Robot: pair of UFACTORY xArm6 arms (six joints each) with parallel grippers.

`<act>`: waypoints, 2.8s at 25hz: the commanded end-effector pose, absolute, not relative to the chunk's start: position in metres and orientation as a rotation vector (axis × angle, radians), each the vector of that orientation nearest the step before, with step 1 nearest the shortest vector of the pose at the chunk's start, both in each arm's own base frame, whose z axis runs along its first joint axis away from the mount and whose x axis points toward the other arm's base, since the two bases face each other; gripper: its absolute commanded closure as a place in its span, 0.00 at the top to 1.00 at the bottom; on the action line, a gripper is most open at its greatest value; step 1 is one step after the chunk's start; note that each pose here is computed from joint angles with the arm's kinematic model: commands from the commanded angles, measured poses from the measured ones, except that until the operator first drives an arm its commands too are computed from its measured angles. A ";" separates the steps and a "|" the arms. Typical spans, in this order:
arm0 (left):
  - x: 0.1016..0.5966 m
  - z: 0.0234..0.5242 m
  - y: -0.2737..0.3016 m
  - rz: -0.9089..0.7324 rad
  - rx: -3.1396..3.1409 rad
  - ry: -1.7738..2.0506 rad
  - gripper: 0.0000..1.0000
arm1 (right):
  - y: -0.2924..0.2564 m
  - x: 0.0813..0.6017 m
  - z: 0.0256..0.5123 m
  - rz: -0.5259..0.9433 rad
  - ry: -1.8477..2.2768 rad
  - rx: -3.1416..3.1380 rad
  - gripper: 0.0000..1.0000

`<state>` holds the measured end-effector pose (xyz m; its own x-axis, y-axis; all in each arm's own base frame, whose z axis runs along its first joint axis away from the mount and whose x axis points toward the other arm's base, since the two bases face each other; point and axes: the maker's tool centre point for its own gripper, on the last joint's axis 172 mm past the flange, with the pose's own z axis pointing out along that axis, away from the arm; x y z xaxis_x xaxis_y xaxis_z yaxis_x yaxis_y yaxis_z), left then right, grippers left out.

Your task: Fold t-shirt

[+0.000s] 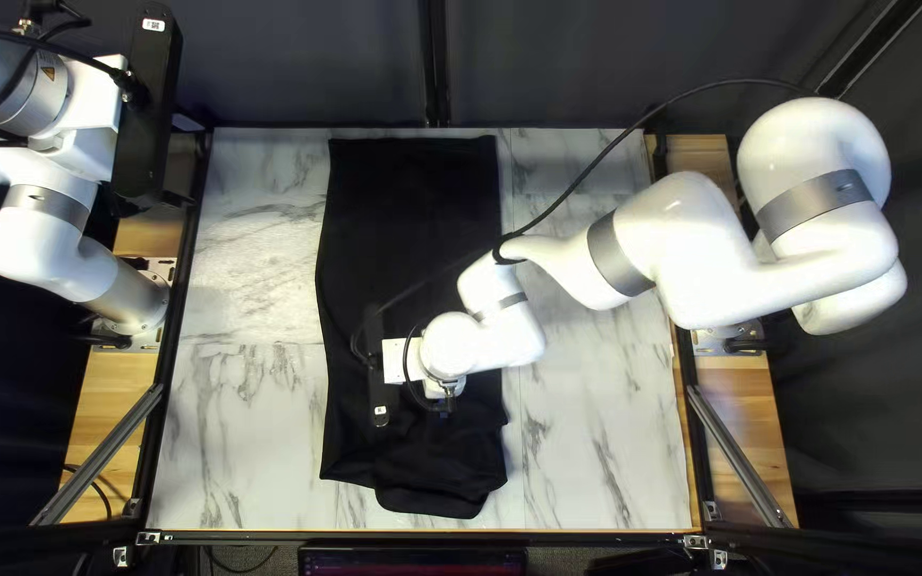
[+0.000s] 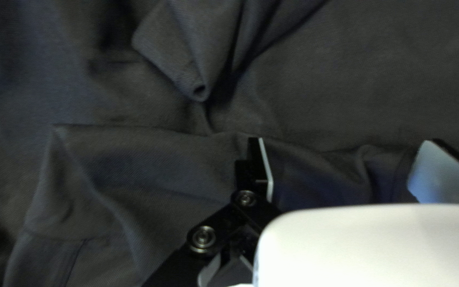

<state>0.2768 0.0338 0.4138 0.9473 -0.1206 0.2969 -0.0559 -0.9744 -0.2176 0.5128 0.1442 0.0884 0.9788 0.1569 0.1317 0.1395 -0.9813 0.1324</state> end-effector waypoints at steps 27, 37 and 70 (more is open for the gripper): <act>0.277 0.414 0.034 -0.460 -2.894 0.133 1.00 | 0.110 0.288 0.356 0.405 0.013 3.266 1.00; 0.277 0.414 0.034 -0.460 -2.894 0.133 1.00 | 0.110 0.288 0.356 0.405 0.013 3.266 1.00; 0.383 0.243 -0.067 -0.526 -3.047 0.337 1.00 | 0.110 0.288 0.356 0.405 0.013 3.266 1.00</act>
<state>0.3635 -0.0317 0.2853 0.9270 -0.2044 0.3144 -0.1806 -0.9781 -0.1035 0.2877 0.1101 0.3560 0.9698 -0.0108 0.2435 0.0259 -0.9888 -0.1469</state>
